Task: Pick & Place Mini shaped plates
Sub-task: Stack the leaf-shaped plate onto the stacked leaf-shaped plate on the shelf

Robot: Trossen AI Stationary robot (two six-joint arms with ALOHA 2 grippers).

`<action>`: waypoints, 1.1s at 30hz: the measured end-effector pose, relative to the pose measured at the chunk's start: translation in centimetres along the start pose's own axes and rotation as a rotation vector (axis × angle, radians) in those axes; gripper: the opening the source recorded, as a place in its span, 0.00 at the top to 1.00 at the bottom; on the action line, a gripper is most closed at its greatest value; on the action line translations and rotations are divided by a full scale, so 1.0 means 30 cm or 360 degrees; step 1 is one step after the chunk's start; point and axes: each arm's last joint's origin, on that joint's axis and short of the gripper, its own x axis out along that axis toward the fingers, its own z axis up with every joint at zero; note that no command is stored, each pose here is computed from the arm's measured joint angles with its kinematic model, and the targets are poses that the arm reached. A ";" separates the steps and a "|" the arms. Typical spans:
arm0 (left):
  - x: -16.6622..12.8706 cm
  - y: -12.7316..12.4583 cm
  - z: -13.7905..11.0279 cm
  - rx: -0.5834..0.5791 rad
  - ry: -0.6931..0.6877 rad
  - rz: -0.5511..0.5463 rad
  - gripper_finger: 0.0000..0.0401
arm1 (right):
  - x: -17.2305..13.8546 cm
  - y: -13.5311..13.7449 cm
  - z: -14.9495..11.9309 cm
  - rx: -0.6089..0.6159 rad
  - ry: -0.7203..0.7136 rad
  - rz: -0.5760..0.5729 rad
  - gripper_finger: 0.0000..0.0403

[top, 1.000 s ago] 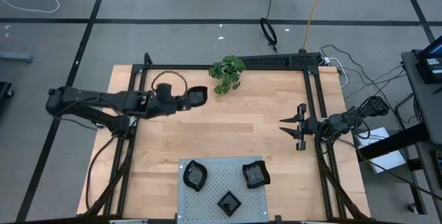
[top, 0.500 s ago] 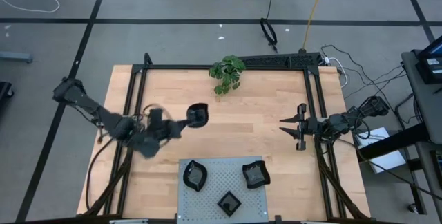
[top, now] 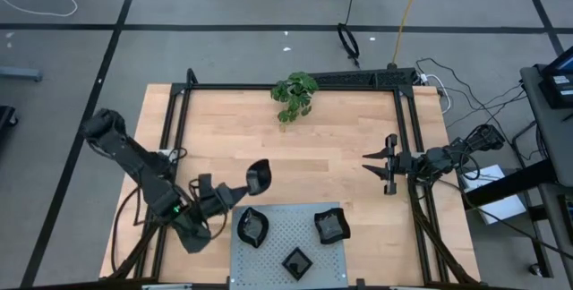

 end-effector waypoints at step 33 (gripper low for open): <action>0.019 -0.278 -0.255 -0.0586 -0.0213 0.1254 1.00 | 0.000 0.000 0.000 0.0000 0.0001 0.0000 0.71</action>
